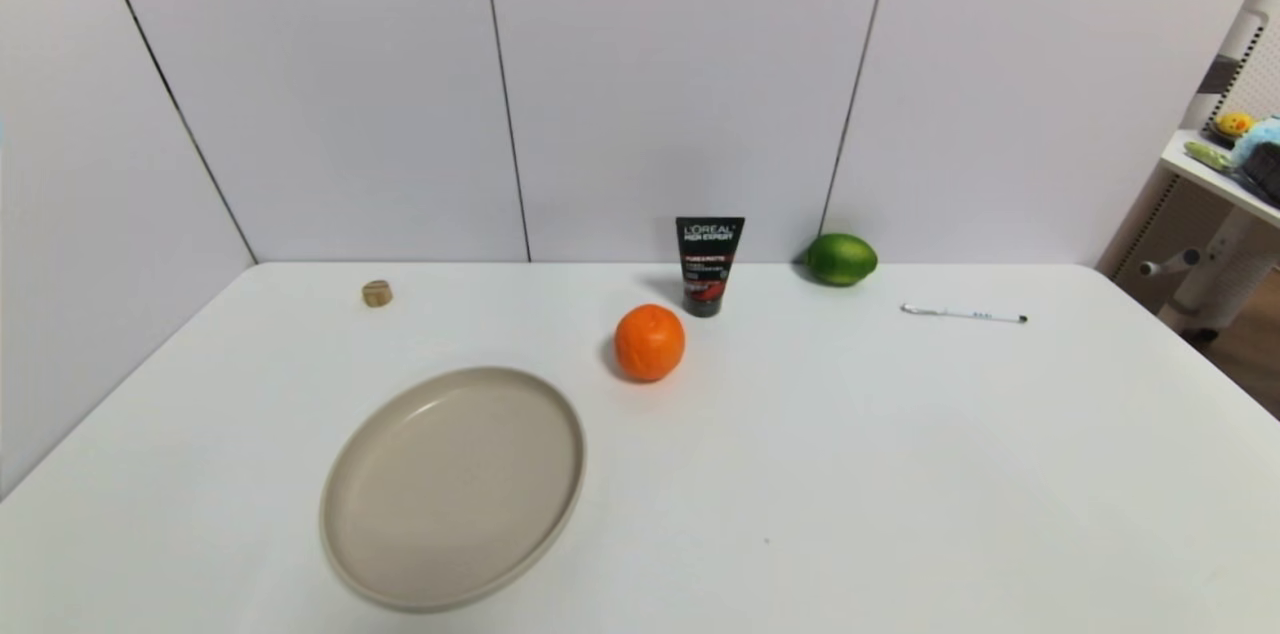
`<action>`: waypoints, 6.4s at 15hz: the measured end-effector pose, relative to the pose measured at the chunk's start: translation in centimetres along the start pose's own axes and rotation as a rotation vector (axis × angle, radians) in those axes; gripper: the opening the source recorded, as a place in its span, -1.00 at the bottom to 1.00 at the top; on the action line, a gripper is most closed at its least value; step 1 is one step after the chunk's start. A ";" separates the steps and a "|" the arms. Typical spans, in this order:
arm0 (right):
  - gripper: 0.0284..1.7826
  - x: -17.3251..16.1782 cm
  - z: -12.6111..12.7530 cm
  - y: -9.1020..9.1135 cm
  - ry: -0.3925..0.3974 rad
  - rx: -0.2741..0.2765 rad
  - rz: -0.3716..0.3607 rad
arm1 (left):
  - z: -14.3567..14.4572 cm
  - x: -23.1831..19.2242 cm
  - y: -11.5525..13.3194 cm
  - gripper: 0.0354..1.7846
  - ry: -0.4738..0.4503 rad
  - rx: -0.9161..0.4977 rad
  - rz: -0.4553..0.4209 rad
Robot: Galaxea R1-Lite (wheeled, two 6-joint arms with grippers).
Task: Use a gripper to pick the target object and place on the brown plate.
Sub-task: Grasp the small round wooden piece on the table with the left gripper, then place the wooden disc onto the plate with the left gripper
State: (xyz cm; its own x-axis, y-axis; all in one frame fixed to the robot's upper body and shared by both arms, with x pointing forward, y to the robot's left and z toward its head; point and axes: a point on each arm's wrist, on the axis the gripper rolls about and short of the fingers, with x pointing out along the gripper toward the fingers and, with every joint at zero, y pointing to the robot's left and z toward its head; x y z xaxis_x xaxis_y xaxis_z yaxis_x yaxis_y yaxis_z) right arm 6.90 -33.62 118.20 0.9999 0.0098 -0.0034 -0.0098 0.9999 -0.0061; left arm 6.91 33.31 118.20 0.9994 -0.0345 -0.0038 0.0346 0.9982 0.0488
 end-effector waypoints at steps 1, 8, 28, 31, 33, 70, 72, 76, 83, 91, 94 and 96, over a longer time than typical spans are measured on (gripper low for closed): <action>0.90 0.0 0.0 0.0 0.000 0.000 0.000 | 0.0 0.0 0.0 0.89 0.000 0.000 0.000; 0.90 0.0 0.0 0.0 0.000 0.001 -0.001 | 0.0 0.0 0.0 0.89 0.000 0.000 0.000; 0.90 0.0 0.0 0.0 0.000 0.001 0.000 | 7.8 0.1 0.5 0.89 0.118 -0.029 0.029; 0.90 0.0 0.0 0.0 0.000 0.000 -0.001 | 12.4 3.2 0.8 0.89 0.204 -0.011 0.026; 0.90 0.0 0.0 0.0 0.000 0.000 -0.001 | 15.5 6.8 1.0 0.89 0.282 -0.005 0.020; 0.90 0.0 0.0 0.0 0.000 0.000 -0.001 | 8.6 48.0 4.3 0.89 0.806 0.073 -0.040; 0.90 0.0 0.0 0.0 0.000 0.001 -0.001 | 8.5 48.0 4.4 0.89 0.811 0.070 -0.037; 0.90 0.0 0.0 0.0 0.000 0.001 -0.001 | 8.1 48.1 4.4 0.89 0.819 0.066 -0.037; 0.90 0.0 0.0 0.0 0.000 0.000 -0.001 | 7.5 48.3 4.3 0.04 0.832 0.067 -0.041; 0.90 0.0 0.0 0.0 0.000 0.000 -0.001 | 7.7 48.3 4.3 -0.45 0.830 0.062 -0.055; 0.90 0.0 0.0 0.0 0.000 0.001 -0.001 | 9.8 47.1 4.1 -0.45 0.810 0.059 -0.093; 0.90 0.0 0.0 0.0 0.000 0.000 -0.001 | 12.3 45.0 3.4 -0.45 0.797 0.052 -0.151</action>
State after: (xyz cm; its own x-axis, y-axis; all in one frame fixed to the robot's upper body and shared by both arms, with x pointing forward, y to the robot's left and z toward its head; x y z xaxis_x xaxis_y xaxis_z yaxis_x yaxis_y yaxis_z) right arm 6.90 -33.62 118.20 1.0000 0.0091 -0.0030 -0.0092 0.9999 -0.0057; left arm 52.02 34.51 130.47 0.6829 -0.1036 -0.7231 0.1880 0.9815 0.0370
